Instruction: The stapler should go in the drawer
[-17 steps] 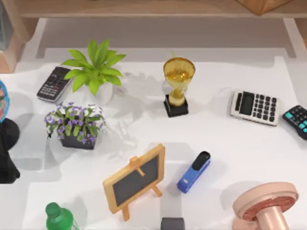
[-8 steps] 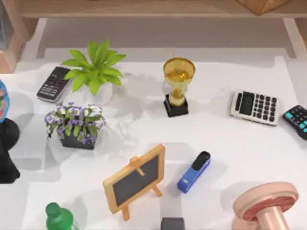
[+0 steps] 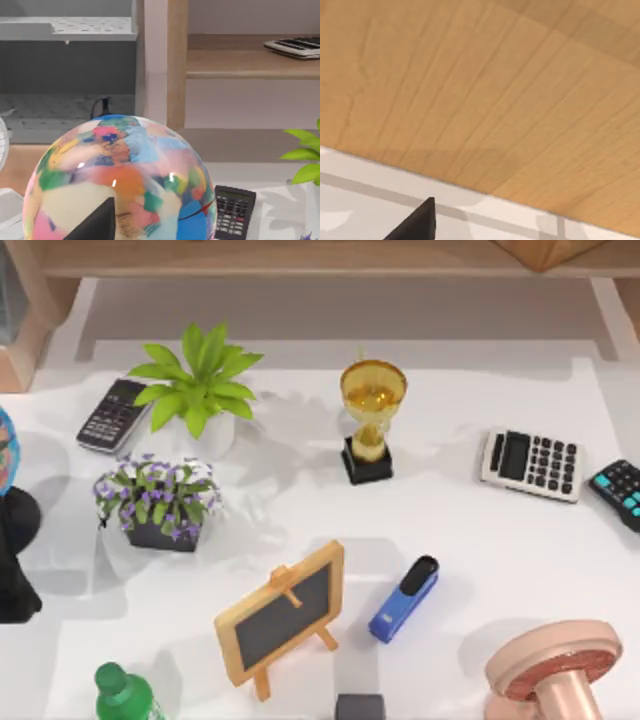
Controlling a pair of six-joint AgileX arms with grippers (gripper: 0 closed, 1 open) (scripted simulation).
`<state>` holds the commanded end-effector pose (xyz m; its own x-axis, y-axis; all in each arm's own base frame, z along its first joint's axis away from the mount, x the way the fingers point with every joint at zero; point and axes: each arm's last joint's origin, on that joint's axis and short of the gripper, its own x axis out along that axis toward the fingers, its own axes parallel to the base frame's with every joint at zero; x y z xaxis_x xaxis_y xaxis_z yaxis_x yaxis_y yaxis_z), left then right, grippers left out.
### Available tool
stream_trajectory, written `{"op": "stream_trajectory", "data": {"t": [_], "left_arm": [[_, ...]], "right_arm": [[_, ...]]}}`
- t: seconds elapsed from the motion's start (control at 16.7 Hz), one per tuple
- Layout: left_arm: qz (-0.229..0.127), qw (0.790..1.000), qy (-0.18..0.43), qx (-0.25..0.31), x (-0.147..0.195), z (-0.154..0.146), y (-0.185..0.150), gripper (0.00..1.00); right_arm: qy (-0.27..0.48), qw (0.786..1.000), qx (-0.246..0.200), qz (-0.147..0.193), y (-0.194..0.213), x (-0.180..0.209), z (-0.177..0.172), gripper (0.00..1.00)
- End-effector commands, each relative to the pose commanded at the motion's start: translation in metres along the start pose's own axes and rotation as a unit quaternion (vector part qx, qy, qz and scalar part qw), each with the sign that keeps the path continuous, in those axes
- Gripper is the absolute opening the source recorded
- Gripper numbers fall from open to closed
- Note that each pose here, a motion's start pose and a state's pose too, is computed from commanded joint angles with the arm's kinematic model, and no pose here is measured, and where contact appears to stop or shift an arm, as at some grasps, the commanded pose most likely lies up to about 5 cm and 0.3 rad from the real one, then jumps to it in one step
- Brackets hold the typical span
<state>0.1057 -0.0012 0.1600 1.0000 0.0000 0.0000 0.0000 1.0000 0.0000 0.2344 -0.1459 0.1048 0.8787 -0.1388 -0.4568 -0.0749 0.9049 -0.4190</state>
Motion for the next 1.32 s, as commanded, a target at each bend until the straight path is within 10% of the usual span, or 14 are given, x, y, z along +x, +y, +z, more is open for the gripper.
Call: {"op": "stream_trajectory", "data": {"t": [0.24,0.6,0.96,1.32], "left_arm": [[0.000,1.000,0.000,0.000,0.000,0.000,0.000,1.00],[0.000,1.000,0.000,0.000,0.000,0.000,0.000,1.00],[0.000,1.000,0.000,0.000,0.000,0.000,0.000,1.00],[0.000,1.000,0.000,0.000,0.000,0.000,0.000,1.00]], "right_arm": [[0.101,0.972,0.201,0.064,0.026,0.008,0.041,1.00],[0.258,0.875,0.395,0.106,0.088,0.011,0.138,1.00],[0.418,0.787,0.446,0.080,0.196,-0.007,0.217,1.00],[0.507,0.753,0.420,0.015,0.300,-0.040,0.244,1.00]]}}
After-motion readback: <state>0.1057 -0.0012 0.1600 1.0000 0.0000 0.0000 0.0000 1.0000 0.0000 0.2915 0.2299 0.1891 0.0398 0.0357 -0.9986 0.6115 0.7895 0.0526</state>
